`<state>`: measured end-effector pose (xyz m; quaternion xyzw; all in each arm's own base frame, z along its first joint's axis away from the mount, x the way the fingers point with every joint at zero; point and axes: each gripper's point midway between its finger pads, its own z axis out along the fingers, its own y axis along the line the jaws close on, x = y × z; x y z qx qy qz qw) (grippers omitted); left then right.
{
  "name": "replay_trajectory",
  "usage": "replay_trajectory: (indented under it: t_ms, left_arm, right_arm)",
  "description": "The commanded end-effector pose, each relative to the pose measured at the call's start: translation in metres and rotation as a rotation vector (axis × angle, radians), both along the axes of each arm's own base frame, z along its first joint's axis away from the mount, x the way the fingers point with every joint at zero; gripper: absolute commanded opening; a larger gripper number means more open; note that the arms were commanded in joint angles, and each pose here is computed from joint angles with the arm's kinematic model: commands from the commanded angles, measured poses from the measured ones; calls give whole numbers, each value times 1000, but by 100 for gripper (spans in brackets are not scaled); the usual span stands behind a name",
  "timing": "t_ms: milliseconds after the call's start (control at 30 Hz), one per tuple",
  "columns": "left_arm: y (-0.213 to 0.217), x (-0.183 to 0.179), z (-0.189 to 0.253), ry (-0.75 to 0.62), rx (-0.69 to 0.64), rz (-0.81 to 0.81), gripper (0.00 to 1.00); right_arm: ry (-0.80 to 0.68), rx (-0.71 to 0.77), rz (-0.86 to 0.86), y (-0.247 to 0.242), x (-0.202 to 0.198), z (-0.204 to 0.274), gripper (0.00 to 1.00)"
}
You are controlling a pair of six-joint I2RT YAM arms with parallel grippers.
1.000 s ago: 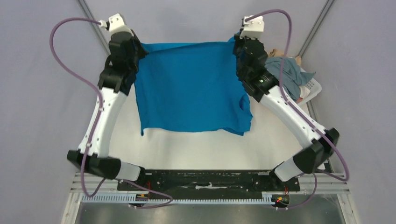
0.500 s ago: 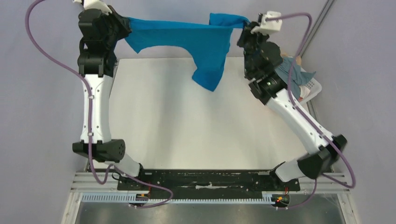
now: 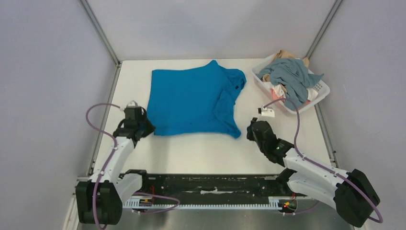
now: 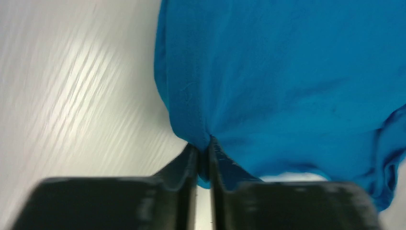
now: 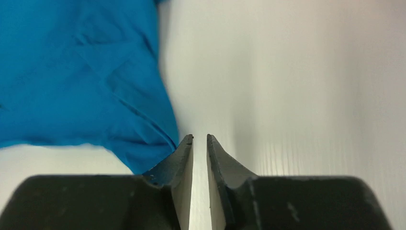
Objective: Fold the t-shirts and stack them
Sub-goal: Flatten out the tshirt
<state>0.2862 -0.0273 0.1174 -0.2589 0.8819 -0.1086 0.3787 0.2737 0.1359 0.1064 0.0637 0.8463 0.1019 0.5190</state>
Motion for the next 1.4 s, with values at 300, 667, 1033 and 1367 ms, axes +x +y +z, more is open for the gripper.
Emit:
replay_trajectory:
  t_ms: [300,667,1033,1367]
  left_arm:
    - [4,-49,-10,-18,-111,163,82]
    - [-51,-17,9,-92,-279,-70,84]
    - [-71,-15,-97,214,-255,-94,85]
    - [-61,-25,-111,265,-211,-63,86]
  right_arm:
    - [78,-100,142,23,-27,-7,90]
    - [29,-440,561,138,10,-2,98]
    - [137,-697,362,122,42,-48,98]
    - [261,-574,170,36,39,-74,98]
